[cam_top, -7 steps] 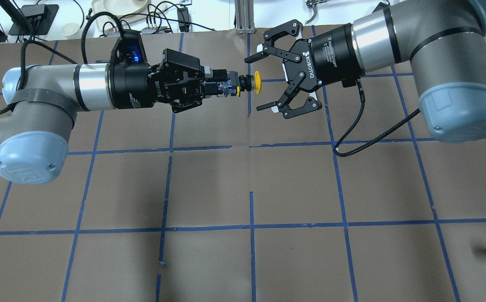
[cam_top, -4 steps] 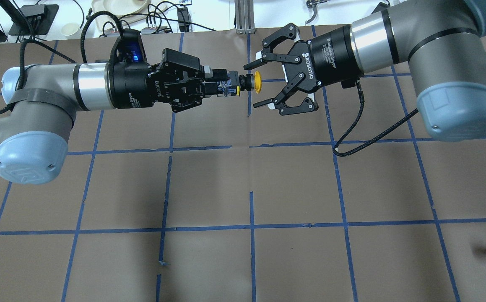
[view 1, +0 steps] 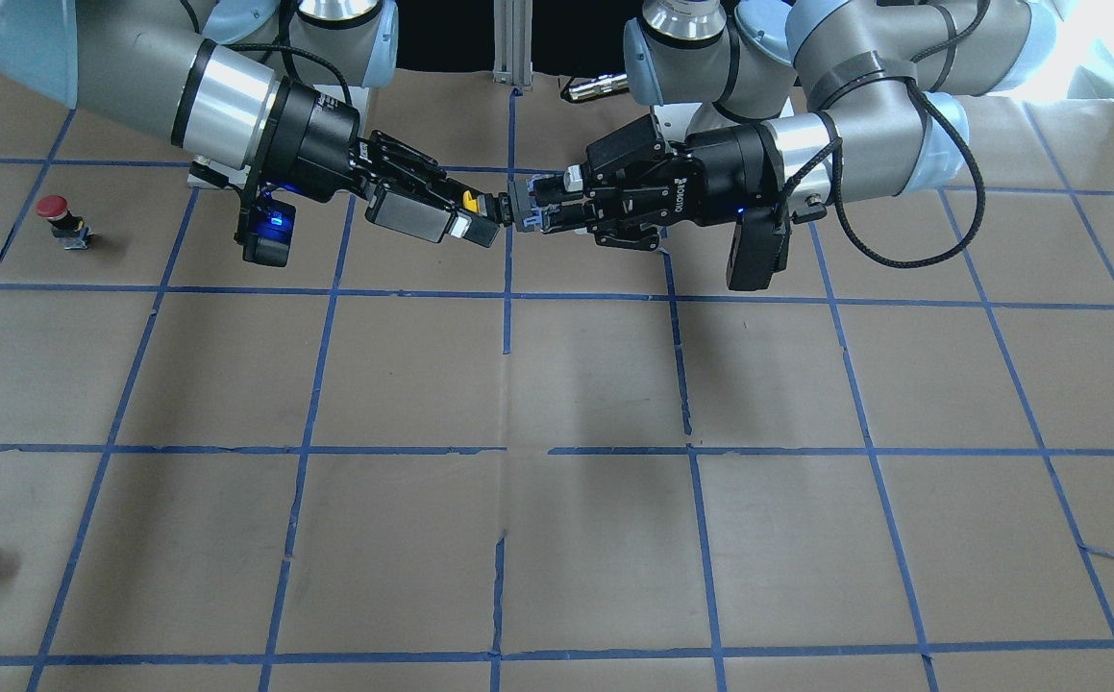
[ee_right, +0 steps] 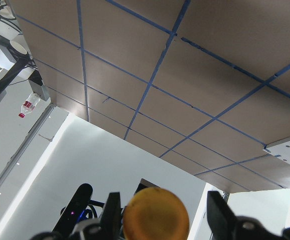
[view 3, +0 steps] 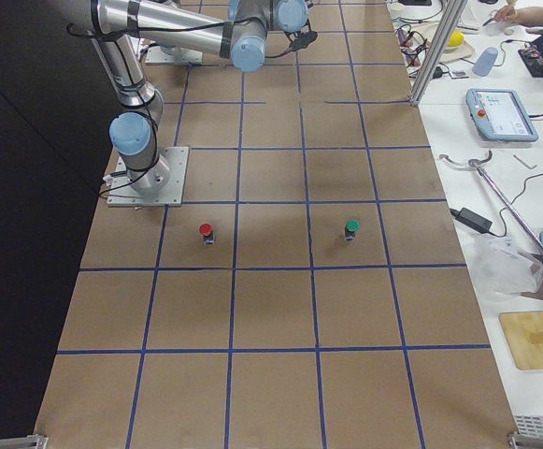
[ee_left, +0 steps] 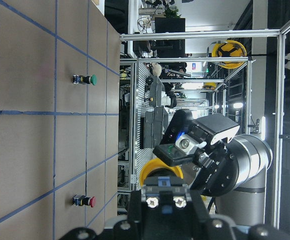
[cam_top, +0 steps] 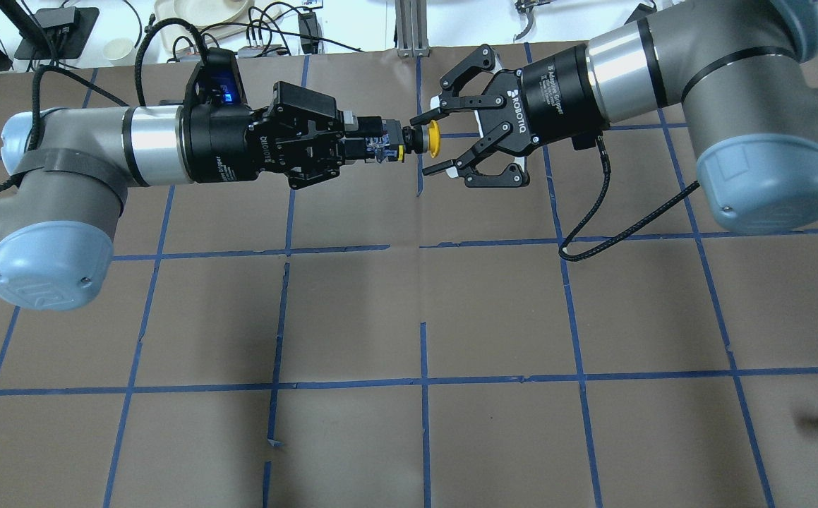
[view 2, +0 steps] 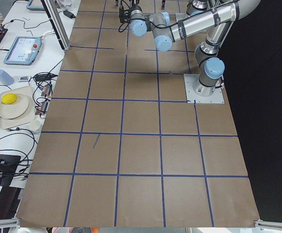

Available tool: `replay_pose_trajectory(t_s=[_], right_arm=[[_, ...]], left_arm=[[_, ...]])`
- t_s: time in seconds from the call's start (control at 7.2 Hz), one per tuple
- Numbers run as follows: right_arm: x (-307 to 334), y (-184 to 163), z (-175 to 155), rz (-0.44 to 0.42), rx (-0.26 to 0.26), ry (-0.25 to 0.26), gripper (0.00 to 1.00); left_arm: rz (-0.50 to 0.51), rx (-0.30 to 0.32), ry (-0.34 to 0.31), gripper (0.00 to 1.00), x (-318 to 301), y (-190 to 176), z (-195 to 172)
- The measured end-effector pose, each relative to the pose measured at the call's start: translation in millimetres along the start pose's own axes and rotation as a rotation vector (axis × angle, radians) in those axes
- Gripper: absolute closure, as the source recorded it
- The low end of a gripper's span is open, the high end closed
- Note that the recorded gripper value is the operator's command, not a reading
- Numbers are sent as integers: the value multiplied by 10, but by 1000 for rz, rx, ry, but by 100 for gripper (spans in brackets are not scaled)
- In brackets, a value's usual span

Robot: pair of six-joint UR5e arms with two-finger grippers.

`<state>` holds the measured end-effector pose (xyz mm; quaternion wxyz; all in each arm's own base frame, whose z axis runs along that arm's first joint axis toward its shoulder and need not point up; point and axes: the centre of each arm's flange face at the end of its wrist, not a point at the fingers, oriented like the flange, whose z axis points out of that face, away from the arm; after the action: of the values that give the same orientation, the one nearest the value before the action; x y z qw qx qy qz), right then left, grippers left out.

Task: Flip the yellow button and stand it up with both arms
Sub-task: 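Open the left gripper and withdraw it while the right gripper holds the button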

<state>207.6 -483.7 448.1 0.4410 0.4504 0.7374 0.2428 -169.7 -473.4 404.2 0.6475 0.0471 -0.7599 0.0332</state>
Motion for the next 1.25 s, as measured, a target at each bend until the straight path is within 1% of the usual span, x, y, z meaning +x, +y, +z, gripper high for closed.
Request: replay_pose_trajectory(t_s=[0.14,0.28,0.42,0.56,0.97,1.11,1.25], right_arm=[[-7,2,-8,0,-2,-3,76],[-15,5,-18,-1,-4,-6,79],[-19,4,-24,-2,-5,-8,80],[-21,5,-26,-3,-5,-9,80],[-30,-11,-45,-3,-3,-12,81],[-36,-23,-65,-5,2,-15,81],[-51,-66,-127,-8,14,-25,82]], left_arm=[[1,0,0,42,4,2,0],[0,0,-2,45,8,5,-1],[1,0,-3,42,17,10,-3],[3,1,-4,0,25,12,-4],[-3,2,-10,0,40,-2,-16],[0,7,-29,0,42,-24,-50],[9,12,-77,0,34,-45,-95]])
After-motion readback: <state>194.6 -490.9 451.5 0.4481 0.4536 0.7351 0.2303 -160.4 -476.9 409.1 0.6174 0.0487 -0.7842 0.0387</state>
